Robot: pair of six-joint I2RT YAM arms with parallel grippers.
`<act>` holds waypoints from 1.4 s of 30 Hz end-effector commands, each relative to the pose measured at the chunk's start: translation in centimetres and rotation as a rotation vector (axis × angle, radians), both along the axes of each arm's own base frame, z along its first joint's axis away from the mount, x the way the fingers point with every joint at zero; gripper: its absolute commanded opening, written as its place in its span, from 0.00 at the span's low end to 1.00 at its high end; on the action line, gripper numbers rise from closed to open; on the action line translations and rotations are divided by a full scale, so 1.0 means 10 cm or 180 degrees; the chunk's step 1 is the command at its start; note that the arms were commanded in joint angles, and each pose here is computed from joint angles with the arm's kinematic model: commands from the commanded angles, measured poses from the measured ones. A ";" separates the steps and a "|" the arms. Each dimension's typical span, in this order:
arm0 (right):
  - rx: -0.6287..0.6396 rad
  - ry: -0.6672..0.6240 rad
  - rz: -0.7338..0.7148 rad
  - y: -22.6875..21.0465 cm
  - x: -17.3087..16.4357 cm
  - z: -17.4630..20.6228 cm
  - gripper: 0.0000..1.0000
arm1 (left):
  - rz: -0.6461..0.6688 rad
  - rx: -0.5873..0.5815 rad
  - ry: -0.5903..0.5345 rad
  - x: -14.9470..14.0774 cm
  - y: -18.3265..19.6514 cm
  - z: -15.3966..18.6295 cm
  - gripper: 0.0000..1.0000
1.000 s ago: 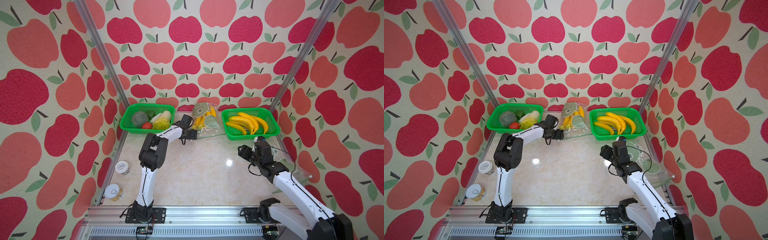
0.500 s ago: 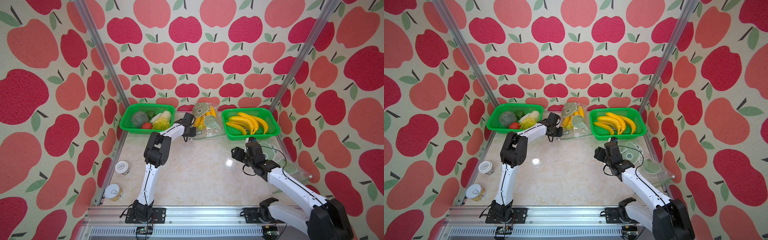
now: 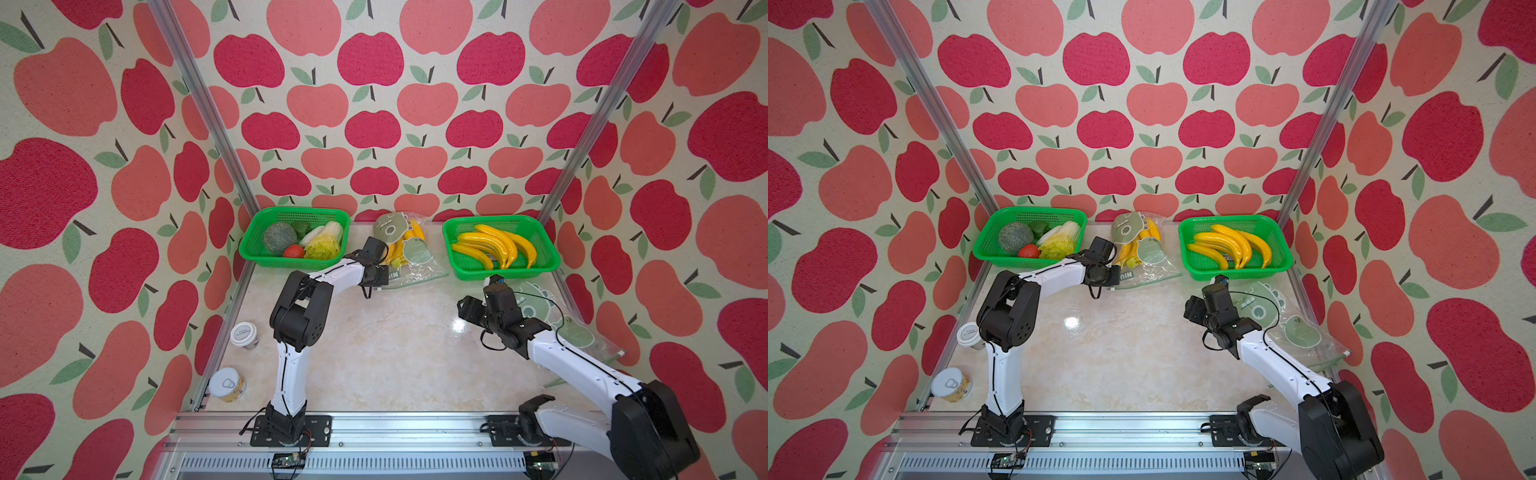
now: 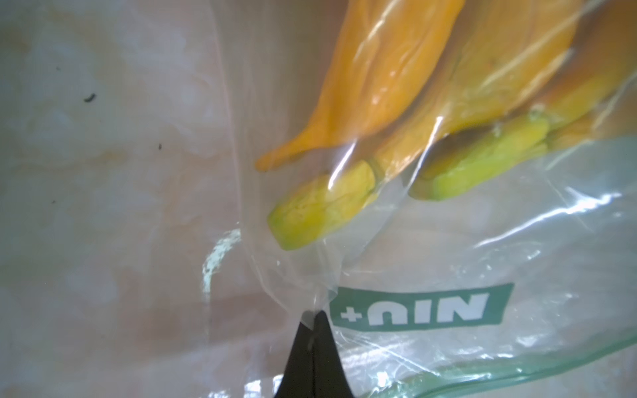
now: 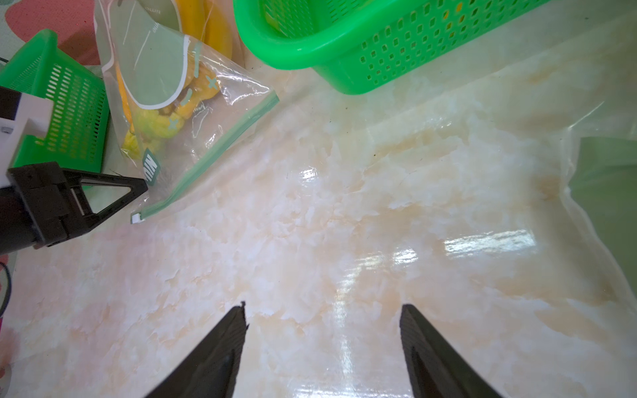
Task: Open the zip-top bag and take out the banana
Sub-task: Move the zipper food storage bag to the center of the board, then unzip the zipper on the zipper food storage bag.
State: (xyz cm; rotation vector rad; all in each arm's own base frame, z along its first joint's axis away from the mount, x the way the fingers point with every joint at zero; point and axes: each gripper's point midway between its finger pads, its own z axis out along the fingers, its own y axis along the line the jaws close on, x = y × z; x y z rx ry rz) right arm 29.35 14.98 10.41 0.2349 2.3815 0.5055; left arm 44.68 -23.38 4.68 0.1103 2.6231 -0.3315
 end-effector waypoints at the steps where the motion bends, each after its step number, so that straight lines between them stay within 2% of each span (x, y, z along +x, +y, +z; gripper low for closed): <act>1: 0.0093 -0.0087 0.0148 0.18 0.05 0.09 0.74 | 0.0180 -0.0073 -0.0238 -0.09 0.05 0.24 0.00; 8: 0.0233 -0.0101 0.0562 0.60 0.02 0.10 0.74 | 0.0223 -0.0037 -0.0291 -0.61 0.11 0.33 0.00; 15: 0.0612 -0.0005 0.0777 0.93 0.02 0.05 0.74 | 0.0102 -0.0242 -0.0172 -1.09 -0.01 0.29 0.00; 20: 0.0714 0.0099 0.0774 1.02 0.06 -0.04 0.74 | -0.0047 -0.0467 -0.0023 -1.41 -0.21 0.20 0.00; 22: 0.0729 0.0141 0.0759 1.03 0.07 -0.07 0.74 | -0.0100 -0.0604 0.0095 -1.54 -0.26 0.15 0.03; 24: 0.0789 0.0177 0.0759 1.06 0.06 -0.09 0.74 | -0.0108 -0.0739 0.0192 -1.64 -0.28 0.09 0.16; 25: 0.0835 0.0204 0.0774 1.08 0.05 -0.11 0.73 | -0.0107 -0.0797 0.0212 -1.69 -0.27 0.07 0.21; 28: 0.1003 0.0298 0.0806 1.16 0.01 -0.16 0.73 | -0.0067 -0.0855 0.0276 -1.79 -0.21 -0.01 0.27; 42: 0.1436 0.0734 0.0567 1.39 -0.07 -0.62 0.65 | -0.0014 -0.1088 0.0265 -1.86 -0.19 -0.11 0.39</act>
